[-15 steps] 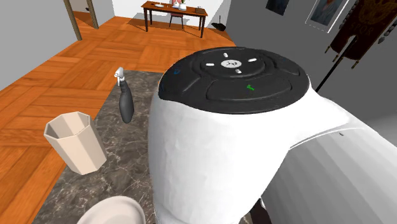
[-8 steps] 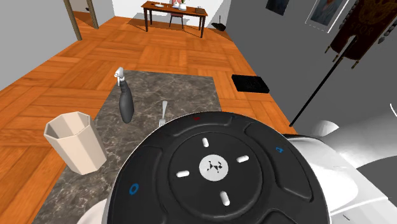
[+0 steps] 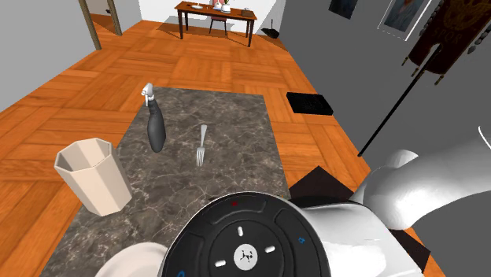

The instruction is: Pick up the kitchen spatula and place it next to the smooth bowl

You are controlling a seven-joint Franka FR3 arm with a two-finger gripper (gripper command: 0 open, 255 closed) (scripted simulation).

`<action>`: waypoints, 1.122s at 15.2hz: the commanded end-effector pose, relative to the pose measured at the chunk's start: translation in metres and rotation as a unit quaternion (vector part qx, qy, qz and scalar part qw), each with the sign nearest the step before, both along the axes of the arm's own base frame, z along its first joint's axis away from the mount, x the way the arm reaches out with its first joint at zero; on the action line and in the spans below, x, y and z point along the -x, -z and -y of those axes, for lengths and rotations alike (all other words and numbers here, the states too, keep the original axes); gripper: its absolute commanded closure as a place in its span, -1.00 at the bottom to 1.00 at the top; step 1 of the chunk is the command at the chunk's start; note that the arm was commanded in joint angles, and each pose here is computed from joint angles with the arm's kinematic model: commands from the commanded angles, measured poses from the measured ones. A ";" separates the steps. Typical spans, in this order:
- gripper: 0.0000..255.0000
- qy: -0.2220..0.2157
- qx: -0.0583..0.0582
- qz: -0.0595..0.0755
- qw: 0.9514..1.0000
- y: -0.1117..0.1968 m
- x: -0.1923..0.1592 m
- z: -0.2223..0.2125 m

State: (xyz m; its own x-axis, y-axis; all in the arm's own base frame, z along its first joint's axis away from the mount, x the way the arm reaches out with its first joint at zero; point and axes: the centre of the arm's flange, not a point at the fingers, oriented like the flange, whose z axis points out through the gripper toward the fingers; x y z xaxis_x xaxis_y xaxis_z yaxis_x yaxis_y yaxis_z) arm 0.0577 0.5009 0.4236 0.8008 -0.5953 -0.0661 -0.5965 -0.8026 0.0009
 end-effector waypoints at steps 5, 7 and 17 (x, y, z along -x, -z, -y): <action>1.00 0.000 0.000 0.000 1.000 0.032 0.001 -0.001; 1.00 0.000 0.000 0.000 1.000 0.043 0.001 -0.001; 1.00 0.000 0.000 0.000 1.000 0.080 0.001 -0.001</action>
